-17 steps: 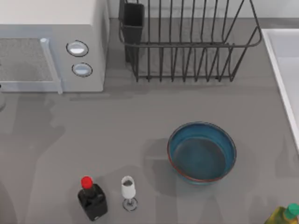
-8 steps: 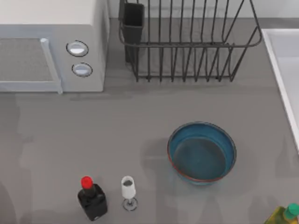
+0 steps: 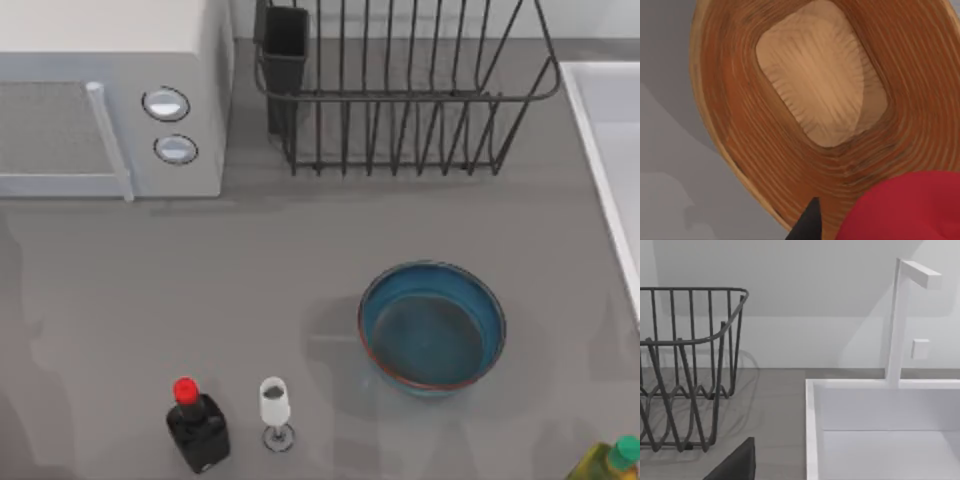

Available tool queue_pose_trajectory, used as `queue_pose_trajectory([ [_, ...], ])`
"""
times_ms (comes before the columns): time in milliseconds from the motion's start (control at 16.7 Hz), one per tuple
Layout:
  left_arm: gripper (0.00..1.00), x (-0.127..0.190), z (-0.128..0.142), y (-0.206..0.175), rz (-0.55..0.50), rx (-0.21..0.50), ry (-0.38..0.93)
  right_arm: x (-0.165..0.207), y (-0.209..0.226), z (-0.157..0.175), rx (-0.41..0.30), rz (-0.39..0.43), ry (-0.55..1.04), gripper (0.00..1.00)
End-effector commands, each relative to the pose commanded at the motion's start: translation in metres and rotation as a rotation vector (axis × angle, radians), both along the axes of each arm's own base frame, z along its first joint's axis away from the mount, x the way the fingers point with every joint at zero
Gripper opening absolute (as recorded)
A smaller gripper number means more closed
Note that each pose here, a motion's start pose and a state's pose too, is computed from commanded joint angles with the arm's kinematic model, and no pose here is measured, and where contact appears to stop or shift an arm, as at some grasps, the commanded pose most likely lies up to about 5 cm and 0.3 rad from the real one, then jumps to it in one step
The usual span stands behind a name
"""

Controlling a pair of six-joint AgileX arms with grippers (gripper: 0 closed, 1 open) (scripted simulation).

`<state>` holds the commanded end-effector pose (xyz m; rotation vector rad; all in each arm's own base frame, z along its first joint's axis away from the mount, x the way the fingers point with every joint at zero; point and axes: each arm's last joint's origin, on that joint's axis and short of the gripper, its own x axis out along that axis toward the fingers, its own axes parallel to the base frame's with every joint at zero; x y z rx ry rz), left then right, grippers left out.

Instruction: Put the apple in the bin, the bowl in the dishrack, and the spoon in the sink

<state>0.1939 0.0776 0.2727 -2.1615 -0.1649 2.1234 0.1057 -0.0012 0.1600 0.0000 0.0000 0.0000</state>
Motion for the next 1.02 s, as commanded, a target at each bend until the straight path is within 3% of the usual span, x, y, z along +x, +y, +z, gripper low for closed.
queue_pose_trajectory([
  [480,0.0,0.001,-0.004,0.0,-0.017,-0.001,0.002,0.0,0.0,0.0,0.0,0.0,0.0,1.0],
  [900,0.0,0.004,-0.064,0.009,-0.008,0.004,-0.004,0.0,0.0,0.0,0.0,0.0,0.0,1.0],
  [1020,0.0,0.003,-0.07,0.009,-0.01,0.003,0.0,0.0,0.0,0.0,0.0,0.0,0.0,1.0],
])
